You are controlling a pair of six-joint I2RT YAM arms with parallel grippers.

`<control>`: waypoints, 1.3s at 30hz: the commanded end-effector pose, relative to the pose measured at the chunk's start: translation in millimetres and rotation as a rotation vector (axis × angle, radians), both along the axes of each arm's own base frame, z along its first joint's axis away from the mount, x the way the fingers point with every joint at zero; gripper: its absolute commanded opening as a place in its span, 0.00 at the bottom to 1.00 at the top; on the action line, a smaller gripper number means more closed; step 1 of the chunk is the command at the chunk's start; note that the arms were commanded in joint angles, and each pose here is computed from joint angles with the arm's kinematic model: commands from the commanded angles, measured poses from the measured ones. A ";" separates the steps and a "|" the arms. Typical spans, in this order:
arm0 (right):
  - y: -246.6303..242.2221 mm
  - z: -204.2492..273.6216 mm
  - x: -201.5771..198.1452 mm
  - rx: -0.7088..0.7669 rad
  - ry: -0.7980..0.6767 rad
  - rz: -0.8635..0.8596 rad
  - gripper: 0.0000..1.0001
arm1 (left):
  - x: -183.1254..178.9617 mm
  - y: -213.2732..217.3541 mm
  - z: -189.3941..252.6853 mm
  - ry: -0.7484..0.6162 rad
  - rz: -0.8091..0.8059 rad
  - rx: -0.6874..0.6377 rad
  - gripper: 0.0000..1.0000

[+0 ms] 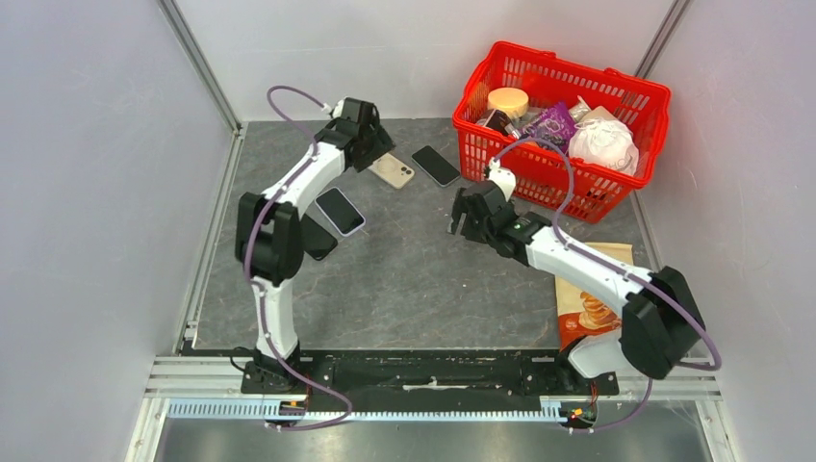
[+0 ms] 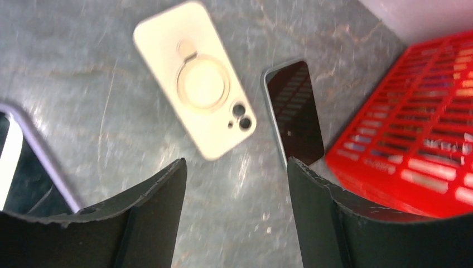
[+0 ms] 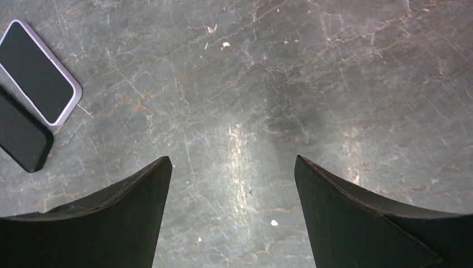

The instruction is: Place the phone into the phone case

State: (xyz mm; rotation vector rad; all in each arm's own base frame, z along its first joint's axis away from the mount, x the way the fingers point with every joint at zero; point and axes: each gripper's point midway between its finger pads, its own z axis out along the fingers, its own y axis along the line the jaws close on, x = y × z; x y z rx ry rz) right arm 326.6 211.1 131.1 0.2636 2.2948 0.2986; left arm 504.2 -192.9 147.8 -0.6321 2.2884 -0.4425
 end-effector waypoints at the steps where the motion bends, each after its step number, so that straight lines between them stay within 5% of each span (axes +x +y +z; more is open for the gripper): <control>1: -8.9 12.8 -18.8 0.036 -0.015 0.015 0.88 | 49.3 2.8 -3.0 -0.036 0.043 0.080 0.71; 9: -22.1 25.6 -46.1 0.086 -0.032 0.037 0.88 | 107.4 8.4 -40.5 -0.101 0.101 0.210 0.74; 16: -29.9 30.0 -52.7 0.079 -0.048 0.041 0.88 | 139.1 -16.6 -47.7 -0.225 0.020 0.169 0.72; 26: -26.5 22.7 -49.1 0.057 -0.033 0.054 0.88 | 158.5 -39.1 -62.8 -0.283 0.045 0.057 0.55; 39: -12.8 23.7 -43.5 0.060 -0.012 0.102 0.88 | 133.1 -20.1 -115.9 -0.064 0.299 -0.015 0.44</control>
